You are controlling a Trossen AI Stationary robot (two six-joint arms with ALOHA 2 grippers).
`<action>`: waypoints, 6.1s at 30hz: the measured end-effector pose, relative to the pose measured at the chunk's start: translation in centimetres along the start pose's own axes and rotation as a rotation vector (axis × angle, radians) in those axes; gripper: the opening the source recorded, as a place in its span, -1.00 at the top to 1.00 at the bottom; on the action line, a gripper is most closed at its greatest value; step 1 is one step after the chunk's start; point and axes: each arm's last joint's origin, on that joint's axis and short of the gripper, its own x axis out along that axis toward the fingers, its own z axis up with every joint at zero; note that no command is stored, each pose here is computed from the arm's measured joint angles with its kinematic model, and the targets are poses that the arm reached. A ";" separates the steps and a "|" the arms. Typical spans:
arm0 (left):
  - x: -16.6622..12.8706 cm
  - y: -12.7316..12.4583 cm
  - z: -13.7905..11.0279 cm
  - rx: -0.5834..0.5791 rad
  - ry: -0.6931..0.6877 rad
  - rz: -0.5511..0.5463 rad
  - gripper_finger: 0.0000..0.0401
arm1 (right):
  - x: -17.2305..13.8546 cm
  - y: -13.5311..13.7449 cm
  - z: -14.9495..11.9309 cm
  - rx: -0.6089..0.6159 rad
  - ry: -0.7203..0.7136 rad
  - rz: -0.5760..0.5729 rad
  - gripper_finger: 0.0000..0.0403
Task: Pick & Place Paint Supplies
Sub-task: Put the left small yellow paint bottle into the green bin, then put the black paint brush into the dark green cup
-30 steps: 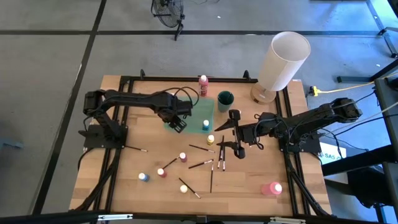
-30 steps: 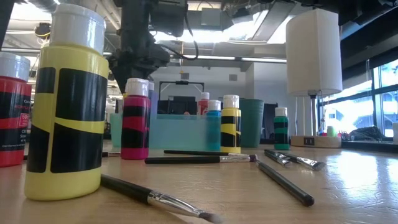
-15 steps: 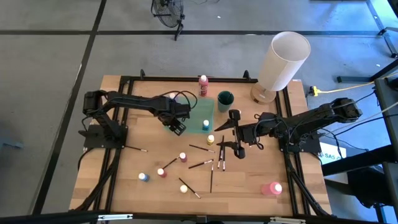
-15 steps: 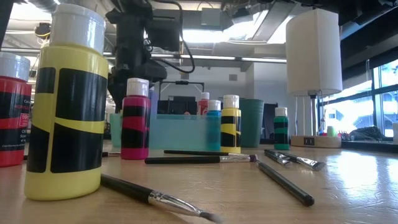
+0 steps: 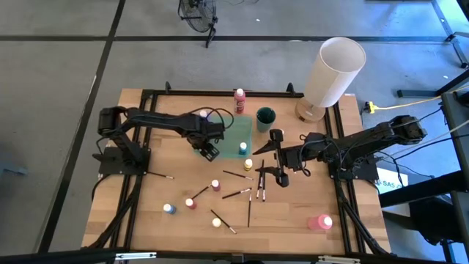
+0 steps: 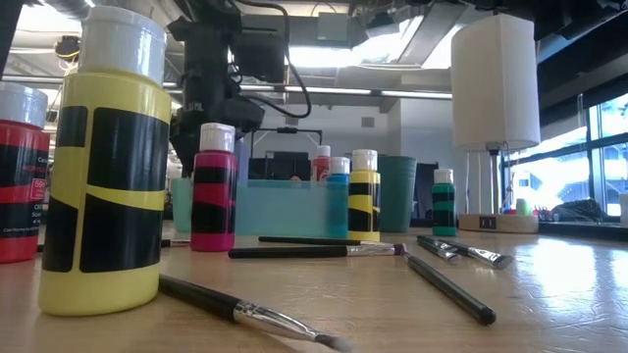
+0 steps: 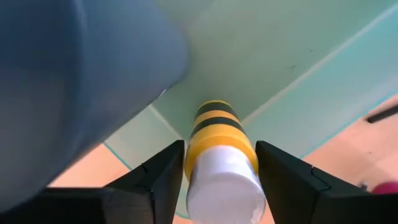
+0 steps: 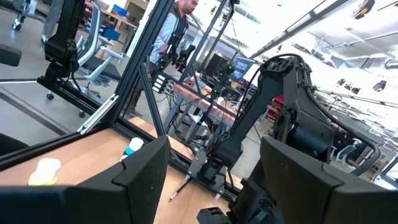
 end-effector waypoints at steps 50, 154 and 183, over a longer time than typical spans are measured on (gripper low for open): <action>-6.7 -2.4 -14.9 0.516 -0.092 0.022 0.04 | 0.0 0.0 0.0 0.004 0.003 0.002 -0.27; 4.2 2.1 -19.0 0.760 -0.022 -0.007 0.37 | 0.0 0.3 -0.6 0.062 0.062 0.030 -0.27; 4.6 2.2 -18.2 0.801 -0.012 -0.047 0.70 | 0.0 0.3 -0.6 0.062 0.063 0.030 -0.27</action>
